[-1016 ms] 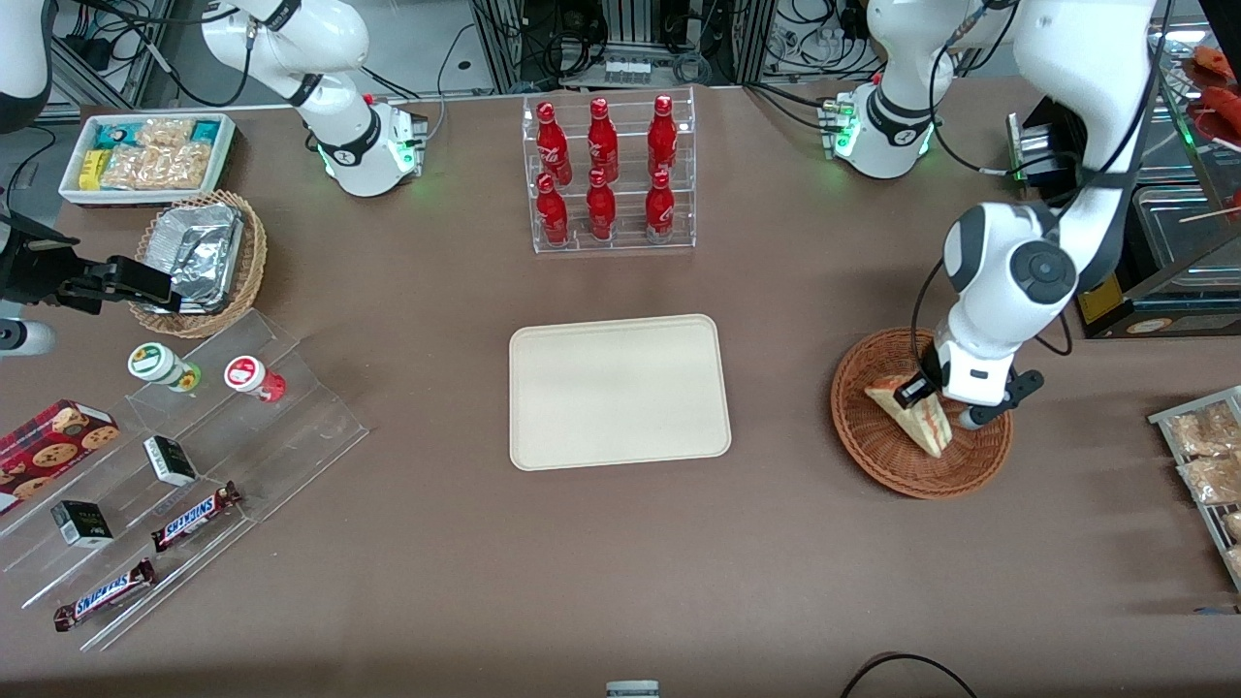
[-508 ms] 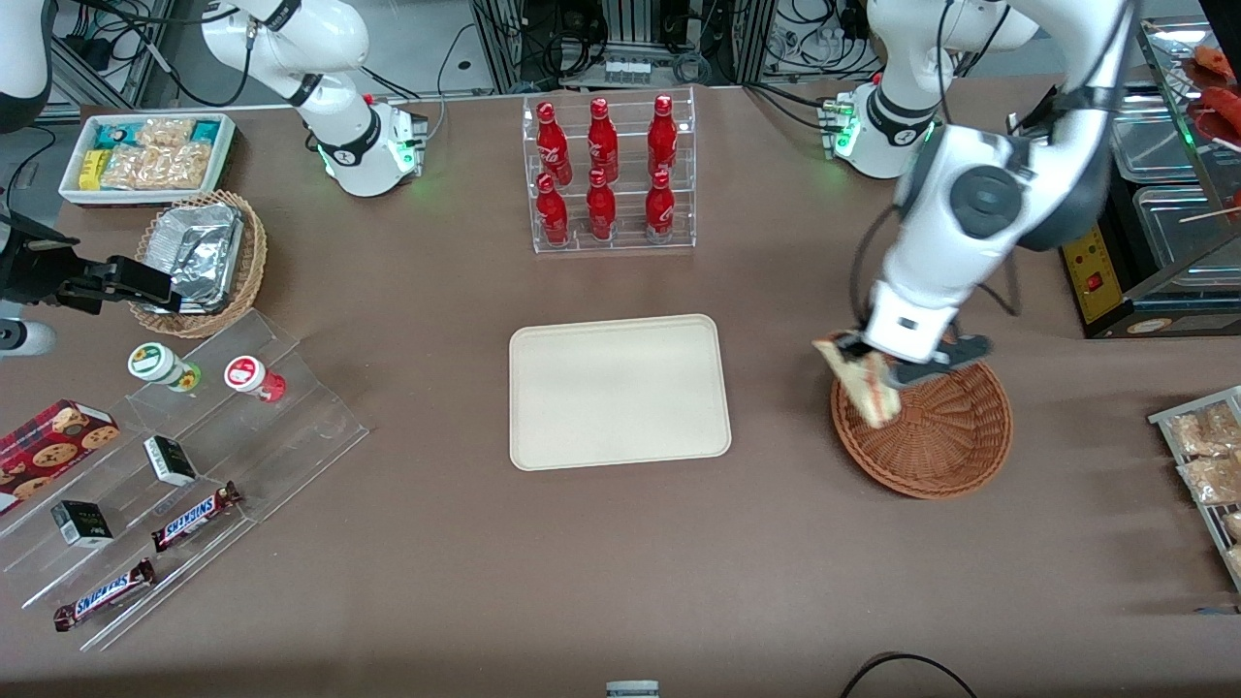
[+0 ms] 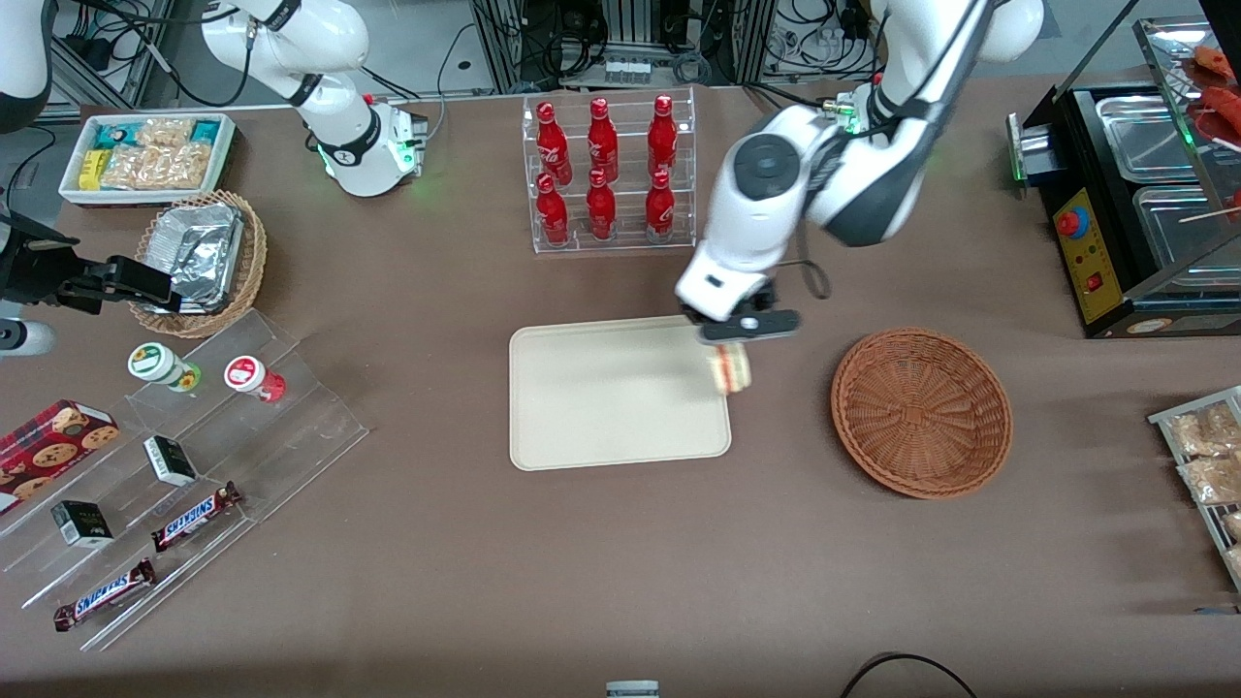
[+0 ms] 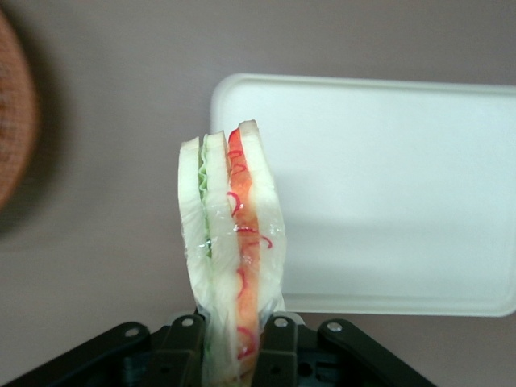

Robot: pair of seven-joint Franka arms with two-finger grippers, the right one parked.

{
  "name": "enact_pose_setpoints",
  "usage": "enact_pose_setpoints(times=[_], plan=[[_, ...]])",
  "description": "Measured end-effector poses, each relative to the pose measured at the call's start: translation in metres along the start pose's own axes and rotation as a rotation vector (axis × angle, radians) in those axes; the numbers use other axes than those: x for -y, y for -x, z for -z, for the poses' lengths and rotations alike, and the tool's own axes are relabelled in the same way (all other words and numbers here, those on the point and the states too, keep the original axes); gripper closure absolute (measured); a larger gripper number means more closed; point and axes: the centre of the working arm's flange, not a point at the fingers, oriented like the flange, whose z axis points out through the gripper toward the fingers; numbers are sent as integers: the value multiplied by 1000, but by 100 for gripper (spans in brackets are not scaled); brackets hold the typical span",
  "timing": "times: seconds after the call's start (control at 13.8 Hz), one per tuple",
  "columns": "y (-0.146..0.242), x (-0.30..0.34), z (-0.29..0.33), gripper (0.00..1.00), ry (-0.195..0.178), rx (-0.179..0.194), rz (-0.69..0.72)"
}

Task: Place sandwich from basket to tray
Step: 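Lift the sandwich and carry it with the left gripper toward the cream tray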

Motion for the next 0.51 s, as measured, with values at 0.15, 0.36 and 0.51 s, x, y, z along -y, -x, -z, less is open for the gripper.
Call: enact_pose_setpoints(times=[0.15, 0.36, 0.51], plan=[[5, -32, -29, 81, -9, 23, -38], [8, -69, -77, 81, -5, 38, -76], [11, -81, -95, 81, 17, 24, -90]])
